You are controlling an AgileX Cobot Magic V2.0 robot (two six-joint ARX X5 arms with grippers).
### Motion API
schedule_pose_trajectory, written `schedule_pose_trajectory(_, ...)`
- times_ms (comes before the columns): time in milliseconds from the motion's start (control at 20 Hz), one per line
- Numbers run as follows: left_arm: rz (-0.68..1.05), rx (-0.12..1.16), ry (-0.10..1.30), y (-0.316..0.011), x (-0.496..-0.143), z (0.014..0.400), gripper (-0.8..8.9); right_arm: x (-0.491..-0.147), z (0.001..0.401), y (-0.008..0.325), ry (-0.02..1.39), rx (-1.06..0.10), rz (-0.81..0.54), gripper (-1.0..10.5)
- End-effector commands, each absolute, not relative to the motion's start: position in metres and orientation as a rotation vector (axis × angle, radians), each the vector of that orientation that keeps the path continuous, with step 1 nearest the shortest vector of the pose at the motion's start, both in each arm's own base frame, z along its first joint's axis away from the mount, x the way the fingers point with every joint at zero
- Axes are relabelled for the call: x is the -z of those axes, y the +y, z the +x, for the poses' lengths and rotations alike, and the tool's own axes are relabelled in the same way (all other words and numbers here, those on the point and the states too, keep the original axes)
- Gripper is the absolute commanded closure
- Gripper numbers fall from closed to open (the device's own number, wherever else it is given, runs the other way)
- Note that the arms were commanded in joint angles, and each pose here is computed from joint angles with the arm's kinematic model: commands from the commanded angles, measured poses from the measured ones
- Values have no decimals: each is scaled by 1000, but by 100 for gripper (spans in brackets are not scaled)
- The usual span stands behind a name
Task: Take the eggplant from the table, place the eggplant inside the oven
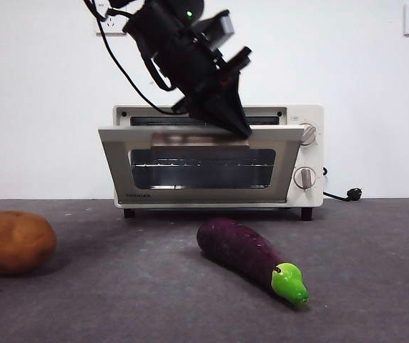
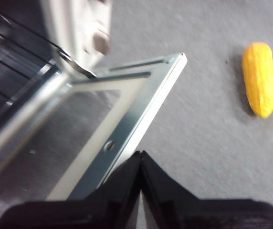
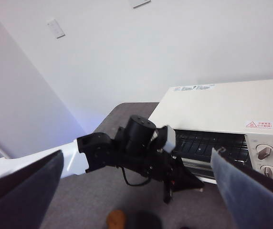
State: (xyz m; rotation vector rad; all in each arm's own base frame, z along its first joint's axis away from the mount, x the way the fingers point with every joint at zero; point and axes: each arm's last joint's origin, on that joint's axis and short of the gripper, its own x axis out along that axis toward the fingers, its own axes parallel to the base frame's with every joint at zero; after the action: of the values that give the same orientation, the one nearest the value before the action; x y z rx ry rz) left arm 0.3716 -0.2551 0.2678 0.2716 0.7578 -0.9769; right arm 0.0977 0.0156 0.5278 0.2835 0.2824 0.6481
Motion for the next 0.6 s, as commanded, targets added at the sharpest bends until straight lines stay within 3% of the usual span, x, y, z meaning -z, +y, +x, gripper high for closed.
schedule_pose_trajectory(50, 302, 938, 827, -258, -246, 373, 819, -529, 96, 16, 271, -656, 273, 382)
schedule_pose_trajectory(600, 299, 993, 861, -277, -244, 357, 819, -528, 95, 16, 287, -653, 282, 382)
